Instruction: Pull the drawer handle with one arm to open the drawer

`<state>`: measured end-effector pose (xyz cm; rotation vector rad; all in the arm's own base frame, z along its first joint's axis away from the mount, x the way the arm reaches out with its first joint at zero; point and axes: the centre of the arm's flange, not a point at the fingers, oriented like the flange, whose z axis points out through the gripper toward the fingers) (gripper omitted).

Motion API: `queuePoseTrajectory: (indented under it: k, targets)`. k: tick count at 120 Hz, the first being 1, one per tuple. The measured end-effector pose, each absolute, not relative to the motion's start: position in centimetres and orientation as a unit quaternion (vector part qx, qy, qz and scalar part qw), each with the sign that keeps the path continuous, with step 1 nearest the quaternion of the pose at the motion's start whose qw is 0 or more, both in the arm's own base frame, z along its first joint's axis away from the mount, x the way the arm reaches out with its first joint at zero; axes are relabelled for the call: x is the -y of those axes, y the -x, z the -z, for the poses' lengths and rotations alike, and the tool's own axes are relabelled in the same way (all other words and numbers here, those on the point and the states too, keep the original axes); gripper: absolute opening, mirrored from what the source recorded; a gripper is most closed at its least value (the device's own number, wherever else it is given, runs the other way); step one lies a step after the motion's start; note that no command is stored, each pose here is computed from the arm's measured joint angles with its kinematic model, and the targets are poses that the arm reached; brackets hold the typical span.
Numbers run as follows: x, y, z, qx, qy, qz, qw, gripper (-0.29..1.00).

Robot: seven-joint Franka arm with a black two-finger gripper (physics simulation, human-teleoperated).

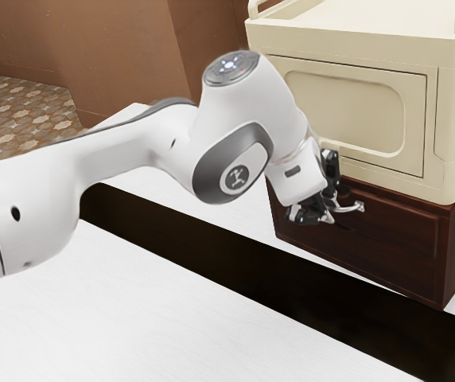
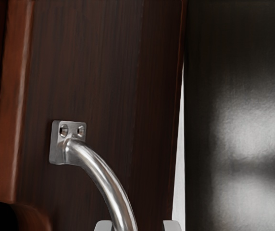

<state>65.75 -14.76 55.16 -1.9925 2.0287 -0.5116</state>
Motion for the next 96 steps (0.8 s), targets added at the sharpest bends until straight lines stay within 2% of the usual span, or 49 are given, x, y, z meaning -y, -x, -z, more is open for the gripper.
queuePoseTrajectory:
  k: [96]
  targets:
    - [15.5, -61.0, -55.6, -0.696, 0.683, 0.171, 0.141, 0.03]
